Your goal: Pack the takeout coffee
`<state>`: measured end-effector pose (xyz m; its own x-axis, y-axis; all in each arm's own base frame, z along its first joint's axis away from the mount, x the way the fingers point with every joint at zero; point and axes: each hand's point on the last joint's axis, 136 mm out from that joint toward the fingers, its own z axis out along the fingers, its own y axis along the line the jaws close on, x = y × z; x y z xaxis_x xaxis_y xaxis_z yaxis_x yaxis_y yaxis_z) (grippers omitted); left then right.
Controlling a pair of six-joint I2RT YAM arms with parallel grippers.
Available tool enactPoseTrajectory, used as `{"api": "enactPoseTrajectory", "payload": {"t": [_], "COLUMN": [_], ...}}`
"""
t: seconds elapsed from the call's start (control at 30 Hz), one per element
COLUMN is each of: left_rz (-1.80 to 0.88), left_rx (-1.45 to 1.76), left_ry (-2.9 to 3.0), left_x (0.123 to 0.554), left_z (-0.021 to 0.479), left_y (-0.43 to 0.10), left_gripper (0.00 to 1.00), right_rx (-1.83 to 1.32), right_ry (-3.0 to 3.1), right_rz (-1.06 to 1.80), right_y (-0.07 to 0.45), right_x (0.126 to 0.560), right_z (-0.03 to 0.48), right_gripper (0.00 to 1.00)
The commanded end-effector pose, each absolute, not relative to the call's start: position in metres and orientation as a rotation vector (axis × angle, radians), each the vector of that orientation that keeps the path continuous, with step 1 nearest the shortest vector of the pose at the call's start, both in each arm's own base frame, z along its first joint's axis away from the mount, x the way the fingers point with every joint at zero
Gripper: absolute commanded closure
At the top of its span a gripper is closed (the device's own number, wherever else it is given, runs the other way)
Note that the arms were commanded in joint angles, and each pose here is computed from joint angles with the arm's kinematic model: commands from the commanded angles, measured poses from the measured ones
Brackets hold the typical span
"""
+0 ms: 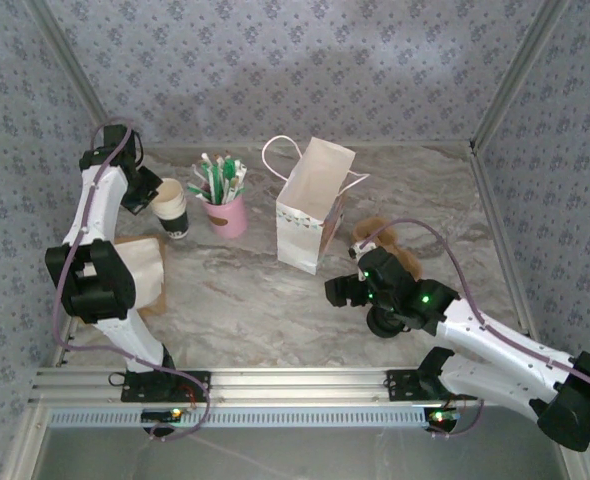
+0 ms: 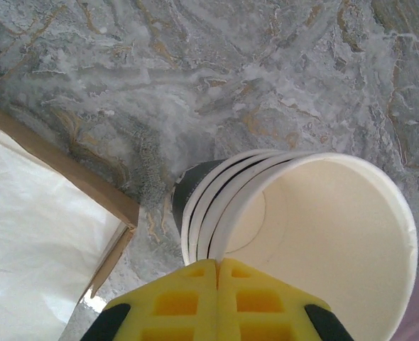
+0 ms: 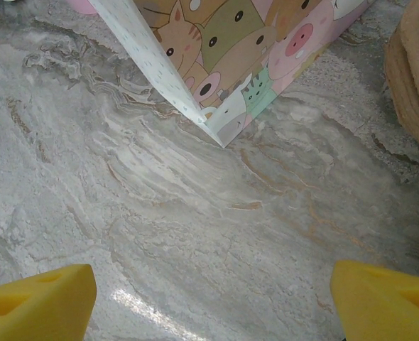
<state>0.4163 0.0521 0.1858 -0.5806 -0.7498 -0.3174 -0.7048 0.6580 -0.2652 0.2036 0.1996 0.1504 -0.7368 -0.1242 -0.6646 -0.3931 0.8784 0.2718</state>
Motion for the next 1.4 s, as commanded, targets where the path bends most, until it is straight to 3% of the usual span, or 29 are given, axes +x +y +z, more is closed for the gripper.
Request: {"api": "enactPoseTrajectory", "payload": {"t": [0.0, 0.4, 0.87, 1.37], "left_rz": [-0.194, -0.243, -0.317, -0.524], "left_rx": [-1.086, -1.024, -0.965, -0.662], "left_ry": [2.406, 2.415, 2.465, 2.674], "left_x": [0.413, 0.380, 0.287, 0.233], "left_z": [0.220, 0.229, 0.230, 0.196], "left_y": [0.048, 0.023, -0.005, -0.126], "left_gripper": [1.00, 1.00, 1.00, 1.00], "right_rx": [-0.361, -0.365, -0.354, -0.207], "right_ry": [2.378, 2.377, 2.341, 2.344], "right_rz": [0.537, 0.569, 0.831, 1.080], "right_y": [0.202, 0.210, 0.254, 0.319], "right_x": [0.203, 0.199, 0.172, 0.168], "right_z": [0.150, 0.154, 0.180, 0.174], "right_gripper": [0.12, 0.12, 0.10, 0.14]}}
